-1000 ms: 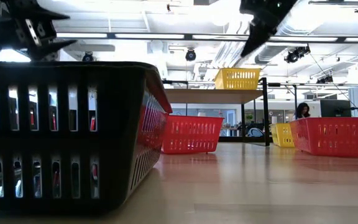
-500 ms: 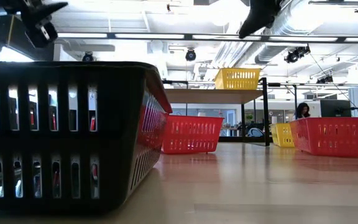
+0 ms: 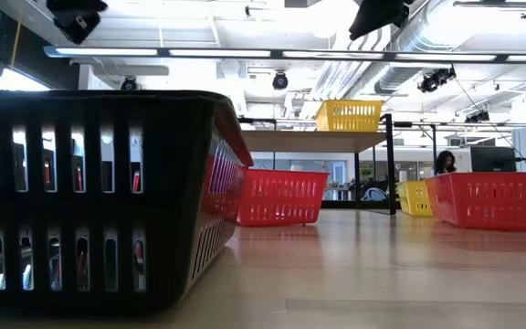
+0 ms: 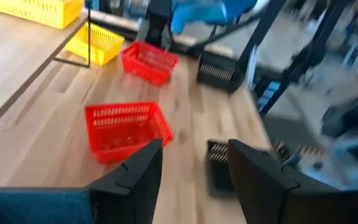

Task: Stack baskets on shelf by color
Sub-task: Put the left red bin on the shelf

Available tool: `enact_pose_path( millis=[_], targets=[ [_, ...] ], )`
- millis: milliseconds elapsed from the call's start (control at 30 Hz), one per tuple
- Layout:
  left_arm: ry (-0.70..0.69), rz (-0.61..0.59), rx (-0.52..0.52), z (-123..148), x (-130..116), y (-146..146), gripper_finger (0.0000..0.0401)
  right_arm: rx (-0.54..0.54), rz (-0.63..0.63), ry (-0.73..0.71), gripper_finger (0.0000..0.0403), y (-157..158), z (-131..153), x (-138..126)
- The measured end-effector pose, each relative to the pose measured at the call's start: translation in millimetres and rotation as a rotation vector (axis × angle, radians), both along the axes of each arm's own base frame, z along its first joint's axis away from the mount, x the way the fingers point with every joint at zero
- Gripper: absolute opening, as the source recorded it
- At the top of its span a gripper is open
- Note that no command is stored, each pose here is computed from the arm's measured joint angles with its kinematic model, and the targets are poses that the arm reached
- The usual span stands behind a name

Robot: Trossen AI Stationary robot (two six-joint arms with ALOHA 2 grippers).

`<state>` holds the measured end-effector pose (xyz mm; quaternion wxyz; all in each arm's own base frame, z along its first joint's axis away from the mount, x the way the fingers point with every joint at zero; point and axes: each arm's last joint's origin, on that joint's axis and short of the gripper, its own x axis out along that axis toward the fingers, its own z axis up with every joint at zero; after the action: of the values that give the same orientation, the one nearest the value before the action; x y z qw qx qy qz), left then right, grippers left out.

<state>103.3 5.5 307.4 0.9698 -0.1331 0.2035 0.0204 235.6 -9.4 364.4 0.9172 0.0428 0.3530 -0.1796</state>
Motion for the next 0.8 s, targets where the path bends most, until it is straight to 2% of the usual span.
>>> enact_pose_path(
  millis=[133,400,800],
  targets=[
    [0.127,-0.041,0.052,-11.6,14.5,0.9,0.017,0.018,-0.012,-0.01,0.0074,3.5,0.0,0.1],
    [0.419,-0.048,0.019,-38.8,33.9,2.2,0.017,0.013,-0.031,-0.015,0.0074,4.9,0.0,0.1],
    [0.649,-0.223,0.115,-65.8,57.7,-15.5,0.017,0.006,-0.039,-0.015,0.0074,4.6,0.0,0.1]
  ],
)
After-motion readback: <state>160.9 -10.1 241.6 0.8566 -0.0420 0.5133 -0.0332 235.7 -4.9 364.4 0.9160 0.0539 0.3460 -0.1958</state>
